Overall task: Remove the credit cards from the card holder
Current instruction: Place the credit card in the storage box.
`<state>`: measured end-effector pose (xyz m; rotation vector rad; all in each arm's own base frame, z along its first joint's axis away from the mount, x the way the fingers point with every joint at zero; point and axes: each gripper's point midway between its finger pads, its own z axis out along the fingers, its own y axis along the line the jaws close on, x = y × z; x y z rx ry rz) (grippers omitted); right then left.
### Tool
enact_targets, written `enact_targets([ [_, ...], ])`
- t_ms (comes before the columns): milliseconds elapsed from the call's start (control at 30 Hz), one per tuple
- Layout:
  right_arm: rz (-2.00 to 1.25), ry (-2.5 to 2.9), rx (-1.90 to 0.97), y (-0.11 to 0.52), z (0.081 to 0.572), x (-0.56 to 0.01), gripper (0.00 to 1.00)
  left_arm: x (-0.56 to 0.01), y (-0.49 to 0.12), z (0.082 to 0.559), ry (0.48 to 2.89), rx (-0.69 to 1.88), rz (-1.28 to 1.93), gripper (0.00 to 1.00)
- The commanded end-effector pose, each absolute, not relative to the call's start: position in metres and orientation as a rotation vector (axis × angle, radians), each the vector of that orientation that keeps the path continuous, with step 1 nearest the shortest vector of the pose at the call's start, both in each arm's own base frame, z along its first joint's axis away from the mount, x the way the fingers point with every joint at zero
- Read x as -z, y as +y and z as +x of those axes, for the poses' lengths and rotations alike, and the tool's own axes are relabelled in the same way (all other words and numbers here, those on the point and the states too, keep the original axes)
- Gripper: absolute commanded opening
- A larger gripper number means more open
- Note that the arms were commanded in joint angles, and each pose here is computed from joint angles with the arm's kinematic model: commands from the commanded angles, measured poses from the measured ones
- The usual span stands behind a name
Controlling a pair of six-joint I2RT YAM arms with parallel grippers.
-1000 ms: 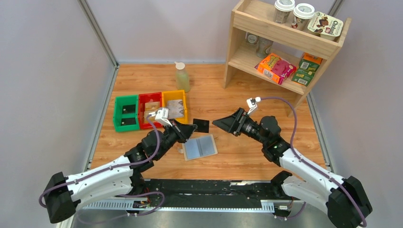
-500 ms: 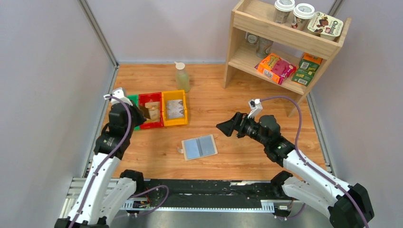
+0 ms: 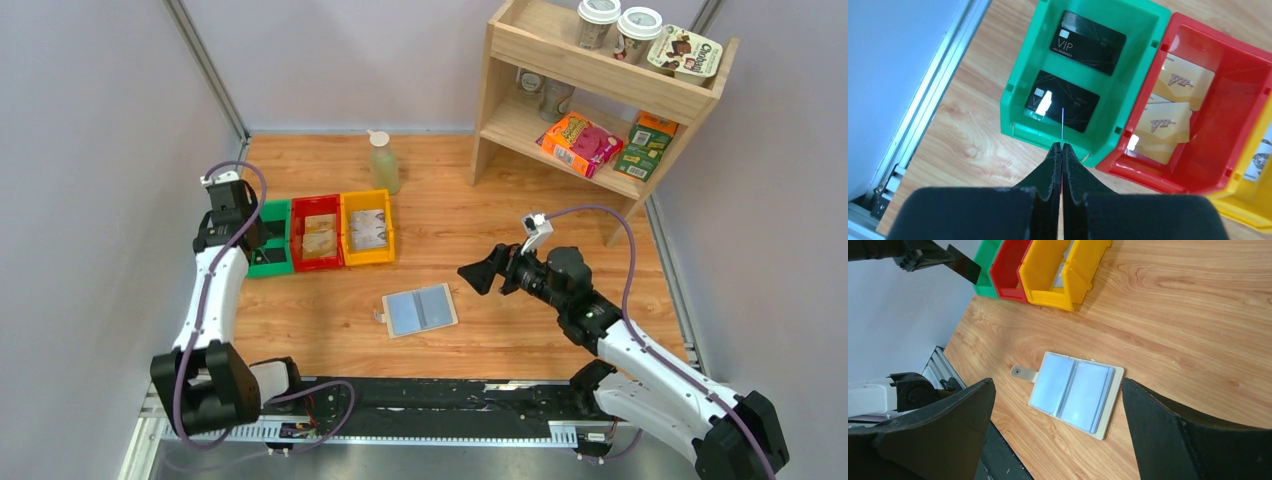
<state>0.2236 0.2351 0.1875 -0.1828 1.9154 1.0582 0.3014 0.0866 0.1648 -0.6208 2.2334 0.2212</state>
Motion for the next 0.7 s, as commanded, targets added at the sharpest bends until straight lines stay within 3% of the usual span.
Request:
enact_targets([
  [0,-0.238,1.835,-1.063,0.237,0.223,-0.200,1.00,-0.167,0.097,0.339,2.238,-0.181,-0.472,0.00],
  [267,-0.240,1.846,-1.060,0.237,0.224,-0.194,1.00,-0.130,0.086,0.370,2.191,0.195,-0.409,0.00],
  [367,-0.242,1.852,-1.064,0.239,0.224,-0.193,1.00,-0.120,0.089,0.370,2.219,0.192,-0.396,0.01],
  [633,-0.233,1.870,-1.048,0.237,0.225,-0.189,1.00,-0.109,0.113,0.360,2.270,0.028,-0.466,0.35],
  [667,-0.231,1.870,-1.043,0.236,0.225,-0.190,1.00,-0.111,0.118,0.358,2.262,-0.009,-0.480,0.36],
])
